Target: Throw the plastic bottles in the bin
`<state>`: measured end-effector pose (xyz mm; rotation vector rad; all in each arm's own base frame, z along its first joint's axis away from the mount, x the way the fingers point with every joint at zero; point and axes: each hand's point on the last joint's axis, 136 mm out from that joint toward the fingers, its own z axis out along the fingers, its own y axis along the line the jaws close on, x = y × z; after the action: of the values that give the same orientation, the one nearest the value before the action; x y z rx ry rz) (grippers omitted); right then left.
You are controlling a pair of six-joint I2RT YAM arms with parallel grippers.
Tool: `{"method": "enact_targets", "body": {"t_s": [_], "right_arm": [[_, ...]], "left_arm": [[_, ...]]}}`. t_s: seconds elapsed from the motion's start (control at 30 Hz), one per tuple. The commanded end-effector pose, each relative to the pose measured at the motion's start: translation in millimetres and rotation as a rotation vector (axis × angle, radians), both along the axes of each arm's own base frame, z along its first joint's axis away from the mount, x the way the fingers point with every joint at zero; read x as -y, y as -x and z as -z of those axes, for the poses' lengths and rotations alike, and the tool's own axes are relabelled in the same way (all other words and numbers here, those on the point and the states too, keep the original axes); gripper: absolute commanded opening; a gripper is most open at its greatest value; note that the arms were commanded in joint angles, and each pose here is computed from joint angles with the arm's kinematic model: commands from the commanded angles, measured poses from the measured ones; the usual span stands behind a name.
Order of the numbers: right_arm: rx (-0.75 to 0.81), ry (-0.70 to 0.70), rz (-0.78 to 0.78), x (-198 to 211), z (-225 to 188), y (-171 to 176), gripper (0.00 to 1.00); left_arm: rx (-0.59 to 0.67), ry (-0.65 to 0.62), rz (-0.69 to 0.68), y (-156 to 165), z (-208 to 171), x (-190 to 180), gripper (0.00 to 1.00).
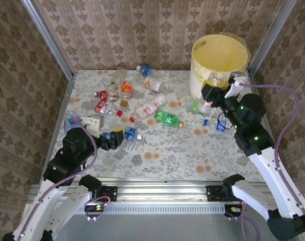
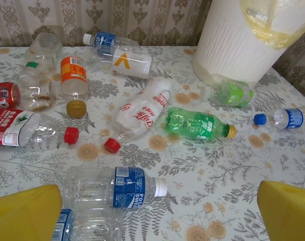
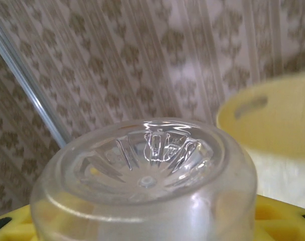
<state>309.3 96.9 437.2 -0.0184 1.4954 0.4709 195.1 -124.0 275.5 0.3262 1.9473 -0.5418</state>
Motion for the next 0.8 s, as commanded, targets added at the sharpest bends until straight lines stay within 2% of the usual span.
{"method": "enact_targets", "body": {"t_s": [0.0,0.13,0.33,0.53,0.77], "right_arm": [[0.392,-0.009,0.095,17,-91,22,0.25],[0.578,0.022,0.149,22,-130,34,0.21],[0.738,0.077,0.183,22,-178,50,0.21],[0.803,0.120,0.231,25,-204,54,0.21],[0.775,0.114,0.279,30,-197,36,0.21]], "left_arm": [[0.024,0.023,-0.033,-1,-5,-5,1.00],[0.030,0.024,-0.041,0,-6,-7,1.00],[0.040,0.024,-0.056,1,-7,-11,1.00],[0.044,0.026,-0.068,2,-8,-14,1.00],[0.051,0.019,-0.084,0,-9,-17,1.00]]}}
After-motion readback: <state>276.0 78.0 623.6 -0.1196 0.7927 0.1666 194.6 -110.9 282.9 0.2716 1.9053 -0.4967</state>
